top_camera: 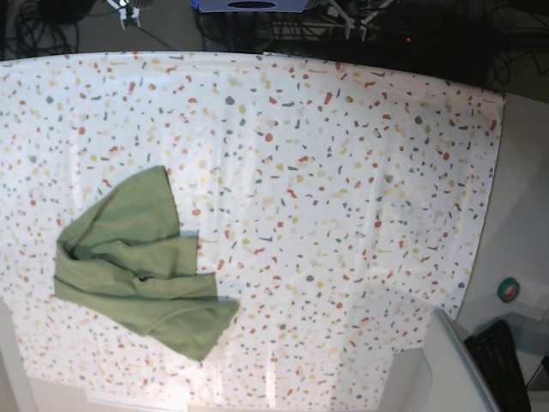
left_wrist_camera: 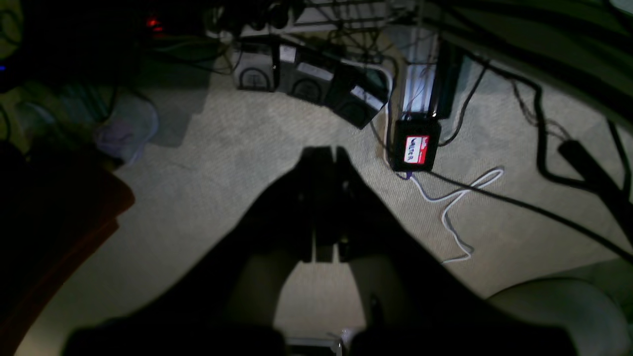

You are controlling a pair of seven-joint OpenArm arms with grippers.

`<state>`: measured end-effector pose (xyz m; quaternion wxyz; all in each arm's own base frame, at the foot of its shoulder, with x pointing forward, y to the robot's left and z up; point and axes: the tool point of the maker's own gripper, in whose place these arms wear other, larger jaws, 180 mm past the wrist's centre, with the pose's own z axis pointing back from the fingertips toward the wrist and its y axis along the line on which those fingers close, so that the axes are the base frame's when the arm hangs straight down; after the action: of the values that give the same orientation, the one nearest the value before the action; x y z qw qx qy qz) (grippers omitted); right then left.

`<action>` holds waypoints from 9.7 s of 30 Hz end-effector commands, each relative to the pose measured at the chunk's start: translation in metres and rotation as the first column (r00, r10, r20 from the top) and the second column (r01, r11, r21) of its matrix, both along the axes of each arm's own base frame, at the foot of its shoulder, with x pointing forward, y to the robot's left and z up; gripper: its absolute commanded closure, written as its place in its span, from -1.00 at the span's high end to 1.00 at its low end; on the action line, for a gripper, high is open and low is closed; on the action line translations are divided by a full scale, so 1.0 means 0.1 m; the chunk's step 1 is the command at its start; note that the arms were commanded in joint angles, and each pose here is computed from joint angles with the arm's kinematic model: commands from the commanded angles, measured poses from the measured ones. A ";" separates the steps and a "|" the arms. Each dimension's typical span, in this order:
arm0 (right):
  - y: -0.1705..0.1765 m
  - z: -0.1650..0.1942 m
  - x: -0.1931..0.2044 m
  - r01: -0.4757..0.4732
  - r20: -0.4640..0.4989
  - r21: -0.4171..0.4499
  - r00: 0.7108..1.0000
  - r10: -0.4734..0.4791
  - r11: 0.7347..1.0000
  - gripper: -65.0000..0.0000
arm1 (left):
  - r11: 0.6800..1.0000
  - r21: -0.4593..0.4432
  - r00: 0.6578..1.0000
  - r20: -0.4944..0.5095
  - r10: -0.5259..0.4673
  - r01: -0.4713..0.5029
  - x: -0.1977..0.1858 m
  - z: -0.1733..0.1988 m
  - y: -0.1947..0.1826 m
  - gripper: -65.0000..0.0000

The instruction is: Layout the t-shirt on the table in an organized manner, then fold the t-shirt properly

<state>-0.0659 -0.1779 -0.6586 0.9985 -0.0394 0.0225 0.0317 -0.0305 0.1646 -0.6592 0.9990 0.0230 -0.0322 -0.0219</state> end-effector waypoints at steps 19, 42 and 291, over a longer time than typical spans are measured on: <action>-0.04 0.01 -0.04 -0.004 -0.002 -0.007 1.000 0.004 1.000 -1.00 | 1.000 0.005 1.000 -0.019 0.000 0.000 -0.11 0.01 0.02 0.16; -0.24 0.02 0.03 -0.011 0.005 -0.038 1.000 0.011 0.999 -1.00 | 1.000 0.004 1.000 -0.024 -0.009 0.009 -0.11 0.01 0.01 -1.00; -0.99 2.51 4.18 0.167 0.694 -0.464 0.679 0.239 0.870 -1.00 | 0.886 -0.457 0.701 0.658 0.276 0.080 3.13 2.46 -1.01 -1.00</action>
<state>0.3395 -0.2703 -0.4252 0.8912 -0.2890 -0.3484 0.0296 0.2710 0.0646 -0.4267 0.8975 -0.1949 -0.3916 0.0553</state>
